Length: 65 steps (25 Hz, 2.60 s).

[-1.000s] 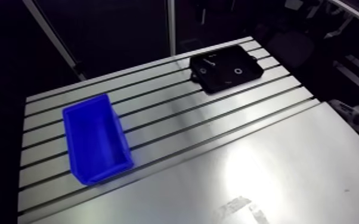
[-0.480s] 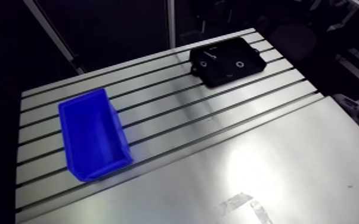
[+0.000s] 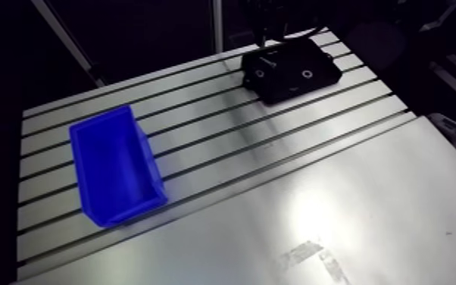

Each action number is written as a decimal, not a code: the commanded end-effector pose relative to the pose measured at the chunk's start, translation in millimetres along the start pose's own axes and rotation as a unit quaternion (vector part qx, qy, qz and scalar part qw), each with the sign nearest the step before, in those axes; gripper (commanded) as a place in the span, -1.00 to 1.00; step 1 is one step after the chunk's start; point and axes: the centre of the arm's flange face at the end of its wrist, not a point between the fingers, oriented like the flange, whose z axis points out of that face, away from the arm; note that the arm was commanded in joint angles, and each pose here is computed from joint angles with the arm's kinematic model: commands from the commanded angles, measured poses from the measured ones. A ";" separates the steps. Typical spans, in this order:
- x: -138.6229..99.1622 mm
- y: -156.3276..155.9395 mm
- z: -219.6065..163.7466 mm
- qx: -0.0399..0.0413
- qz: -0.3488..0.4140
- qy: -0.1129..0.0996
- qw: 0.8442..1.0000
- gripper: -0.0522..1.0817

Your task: Pick up the M10 bolt from the tray and put it into the blue bin.

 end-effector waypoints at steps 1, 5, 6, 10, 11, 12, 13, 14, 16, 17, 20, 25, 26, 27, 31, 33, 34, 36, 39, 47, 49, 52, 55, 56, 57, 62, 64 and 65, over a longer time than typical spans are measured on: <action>3.8 2.6 13.0 -0.006 -0.004 0.006 1.000 -0.10; 4.7 4.7 20.3 -0.009 -0.005 -0.001 1.000 -0.09; 5.8 4.3 26.6 -0.007 -0.006 -0.006 1.000 -0.06; 5.9 5.0 33.6 -0.007 -0.016 -0.012 1.000 -0.06; 5.9 5.0 33.6 -0.007 -0.016 -0.012 1.000 -0.05; 5.5 4.7 34.3 -0.007 -0.017 -0.013 1.000 -0.05; 5.2 4.4 35.0 -0.006 -0.017 -0.013 1.000 -0.05; 4.9 4.2 35.7 -0.006 -0.018 -0.014 1.000 -0.04; 3.9 3.3 37.7 -0.004 -0.023 -0.016 1.000 -0.02; 3.6 3.1 38.4 -0.004 -0.024 -0.017 1.000 -0.02; 3.6 3.1 38.4 -0.004 -0.028 -0.017 0.999 -0.02; 4.9 3.7 46.1 0.000 -0.036 -0.021 0.999 -0.02; 4.9 3.8 47.1 0.000 -0.039 -0.022 0.999 -0.02; 4.7 4.1 47.1 -0.001 -0.042 -0.023 0.999 -0.02; 5.3 3.5 48.0 -0.003 -0.047 -0.024 0.999 0.02; 5.9 4.0 47.3 -0.005 -0.047 -0.021 0.999 0.02; 6.6 4.6 46.4 -0.008 -0.047 -0.017 0.999 0.02; 8.3 4.8 44.9 -0.015 -0.048 -0.010 0.999 0.02; 8.7 3.7 45.3 -0.015 -0.048 -0.009 0.999 0.05; 5.6 -0.2 52.6 -0.011 -0.049 -0.015 0.999 0.09; 6.0 0.1 51.9 -0.011 -0.049 -0.015 0.999 0.10; 6.0 0.1 51.9 -0.011 -0.049 -0.015 0.999 0.14; 6.4 -0.9 51.9 -0.011 -0.050 -0.015 0.999 0.18; 6.1 -1.1 52.6 -0.011 -0.050 -0.015 0.999 0.20; 6.1 -1.1 52.6 -0.011 -0.050 -0.015 0.999 0.20; 6.1 -1.1 52.6 -0.011 -0.051 -0.015 0.999 0.29; 6.1 -1.1 52.6 -0.011 -0.051 -0.015 0.999 0.30; 6.1 -1.1 52.6 -0.011 -0.051 -0.015 0.999 0.35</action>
